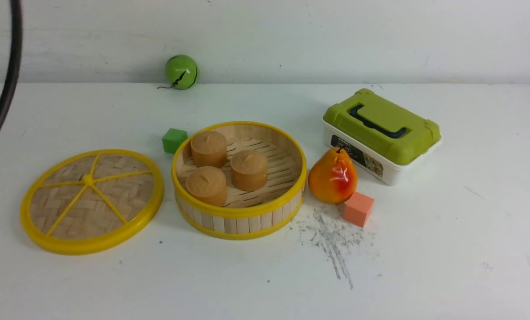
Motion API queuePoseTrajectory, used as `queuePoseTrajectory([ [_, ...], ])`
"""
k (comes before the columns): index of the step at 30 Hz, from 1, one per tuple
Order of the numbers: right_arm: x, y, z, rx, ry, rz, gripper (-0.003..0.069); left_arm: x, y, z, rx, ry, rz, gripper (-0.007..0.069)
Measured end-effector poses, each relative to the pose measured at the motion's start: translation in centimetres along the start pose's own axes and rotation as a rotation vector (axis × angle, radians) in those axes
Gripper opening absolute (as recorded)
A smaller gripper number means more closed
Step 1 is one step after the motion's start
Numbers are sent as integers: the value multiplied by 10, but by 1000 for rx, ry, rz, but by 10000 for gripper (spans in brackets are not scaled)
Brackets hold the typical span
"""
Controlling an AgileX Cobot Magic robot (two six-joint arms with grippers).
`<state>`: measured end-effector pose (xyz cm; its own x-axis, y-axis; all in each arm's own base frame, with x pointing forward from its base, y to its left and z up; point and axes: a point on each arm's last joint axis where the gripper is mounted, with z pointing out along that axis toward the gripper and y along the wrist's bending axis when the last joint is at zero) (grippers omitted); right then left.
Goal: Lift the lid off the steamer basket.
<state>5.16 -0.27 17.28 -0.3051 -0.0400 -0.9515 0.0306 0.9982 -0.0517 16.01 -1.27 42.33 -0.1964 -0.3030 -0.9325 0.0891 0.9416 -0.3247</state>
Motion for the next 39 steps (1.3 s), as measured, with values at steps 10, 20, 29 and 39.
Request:
queuePoseTrajectory([
  [10, 0, 0, 0, 0, 0, 0, 240, 97, 7, -63, 89, 173, -124, -13],
  [20, 0, 0, 0, 0, 0, 0, 240, 110, -9, -82, 244, 294, -257, -13],
  [29, 0, 0, 0, 0, 0, 0, 240, 119, -12, -98, 332, 296, -211, -13],
  [39, 0, 0, 0, 0, 0, 0, 240, 195, 13, -108, 346, 324, -180, -13],
])
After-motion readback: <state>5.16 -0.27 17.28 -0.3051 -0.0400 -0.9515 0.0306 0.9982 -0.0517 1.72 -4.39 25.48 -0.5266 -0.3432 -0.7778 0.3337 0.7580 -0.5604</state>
